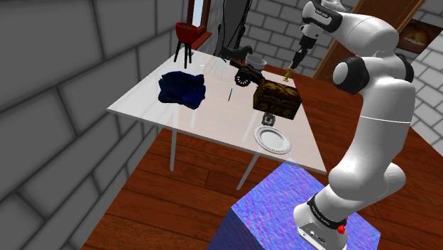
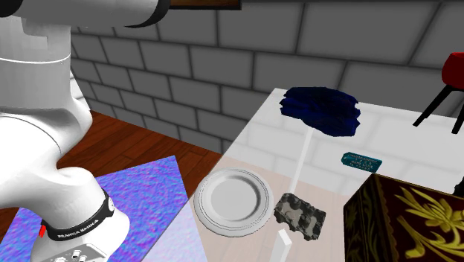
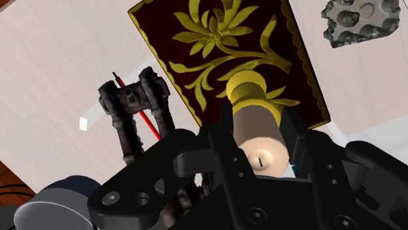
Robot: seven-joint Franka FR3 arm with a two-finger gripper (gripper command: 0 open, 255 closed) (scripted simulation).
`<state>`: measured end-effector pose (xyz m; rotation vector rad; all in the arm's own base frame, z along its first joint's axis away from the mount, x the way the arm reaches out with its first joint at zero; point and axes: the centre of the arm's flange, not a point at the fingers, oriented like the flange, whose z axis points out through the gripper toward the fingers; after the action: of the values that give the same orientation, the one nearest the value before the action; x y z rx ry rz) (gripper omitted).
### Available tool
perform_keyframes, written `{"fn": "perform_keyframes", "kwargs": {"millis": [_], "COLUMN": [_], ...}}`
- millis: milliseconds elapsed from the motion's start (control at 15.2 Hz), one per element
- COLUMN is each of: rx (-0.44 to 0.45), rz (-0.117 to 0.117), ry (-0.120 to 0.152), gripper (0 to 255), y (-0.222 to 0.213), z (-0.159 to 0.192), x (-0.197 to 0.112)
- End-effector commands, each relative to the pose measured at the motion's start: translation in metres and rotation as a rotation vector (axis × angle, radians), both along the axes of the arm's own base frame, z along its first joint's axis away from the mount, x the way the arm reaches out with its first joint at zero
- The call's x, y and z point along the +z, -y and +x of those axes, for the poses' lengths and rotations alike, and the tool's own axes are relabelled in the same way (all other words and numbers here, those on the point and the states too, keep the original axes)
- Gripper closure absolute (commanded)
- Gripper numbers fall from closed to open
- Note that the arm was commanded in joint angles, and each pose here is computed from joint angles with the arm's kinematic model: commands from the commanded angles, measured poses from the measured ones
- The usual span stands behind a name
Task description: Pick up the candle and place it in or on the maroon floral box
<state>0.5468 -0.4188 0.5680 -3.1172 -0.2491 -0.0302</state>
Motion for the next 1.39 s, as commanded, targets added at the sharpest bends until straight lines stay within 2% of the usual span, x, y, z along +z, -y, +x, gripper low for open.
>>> {"fn": "perform_keyframes", "kwargs": {"millis": [0,462,990,1056,1320], "rx": [0.0,0.0,0.0,0.0,0.0], "rz": [0.0,0.0,0.0,0.0,0.0], "ry": [0.0,0.0,0.0,0.0,0.0], "gripper": [255,255,255,0,0], "y": [0.0,0.0,0.0,0.0,0.0], "z": [-0.001,-0.001,-0.001,-0.001,-0.001], "x": [-0.012,-0.052,-0.052,-0.052,-0.052]}}
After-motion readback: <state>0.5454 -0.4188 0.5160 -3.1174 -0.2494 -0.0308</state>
